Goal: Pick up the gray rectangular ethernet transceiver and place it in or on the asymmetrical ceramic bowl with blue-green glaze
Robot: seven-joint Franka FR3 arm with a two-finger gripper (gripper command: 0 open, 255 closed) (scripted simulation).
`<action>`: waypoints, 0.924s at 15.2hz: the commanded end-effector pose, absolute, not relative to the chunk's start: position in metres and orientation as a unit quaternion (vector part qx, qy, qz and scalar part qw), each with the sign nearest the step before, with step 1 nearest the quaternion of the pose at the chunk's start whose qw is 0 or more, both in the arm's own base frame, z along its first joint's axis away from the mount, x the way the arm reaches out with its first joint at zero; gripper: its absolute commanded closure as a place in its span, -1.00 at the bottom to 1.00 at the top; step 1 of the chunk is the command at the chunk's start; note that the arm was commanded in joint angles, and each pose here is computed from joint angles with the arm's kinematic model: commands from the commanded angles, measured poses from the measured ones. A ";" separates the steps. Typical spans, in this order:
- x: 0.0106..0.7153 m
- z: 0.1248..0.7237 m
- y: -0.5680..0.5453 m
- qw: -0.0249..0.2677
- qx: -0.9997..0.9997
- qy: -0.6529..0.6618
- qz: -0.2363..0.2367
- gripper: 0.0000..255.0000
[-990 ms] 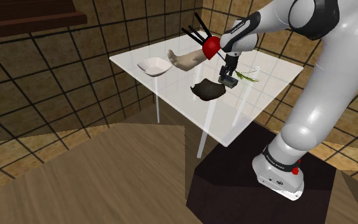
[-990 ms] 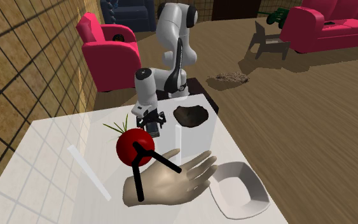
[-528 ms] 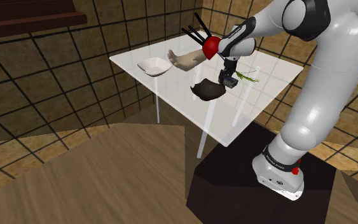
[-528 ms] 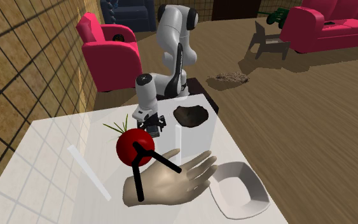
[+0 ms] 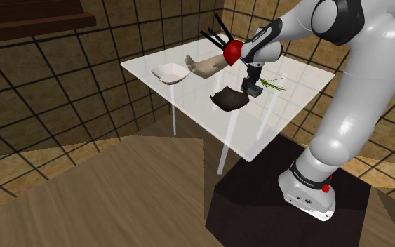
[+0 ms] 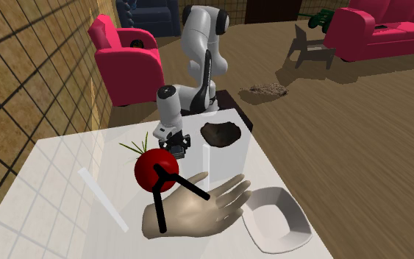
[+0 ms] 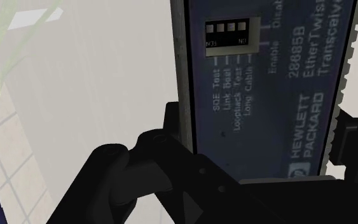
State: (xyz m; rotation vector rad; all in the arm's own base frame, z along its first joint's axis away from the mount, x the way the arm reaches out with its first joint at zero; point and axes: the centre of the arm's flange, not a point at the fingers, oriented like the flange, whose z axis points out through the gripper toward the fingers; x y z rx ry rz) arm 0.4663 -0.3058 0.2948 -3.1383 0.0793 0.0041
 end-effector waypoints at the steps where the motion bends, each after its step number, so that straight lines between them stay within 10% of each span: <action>1: 0.466 0.295 -0.306 0.001 -1.000 0.025 0.001 1.00; 14: 0.466 0.337 -0.306 0.001 -1.000 0.025 0.001 1.00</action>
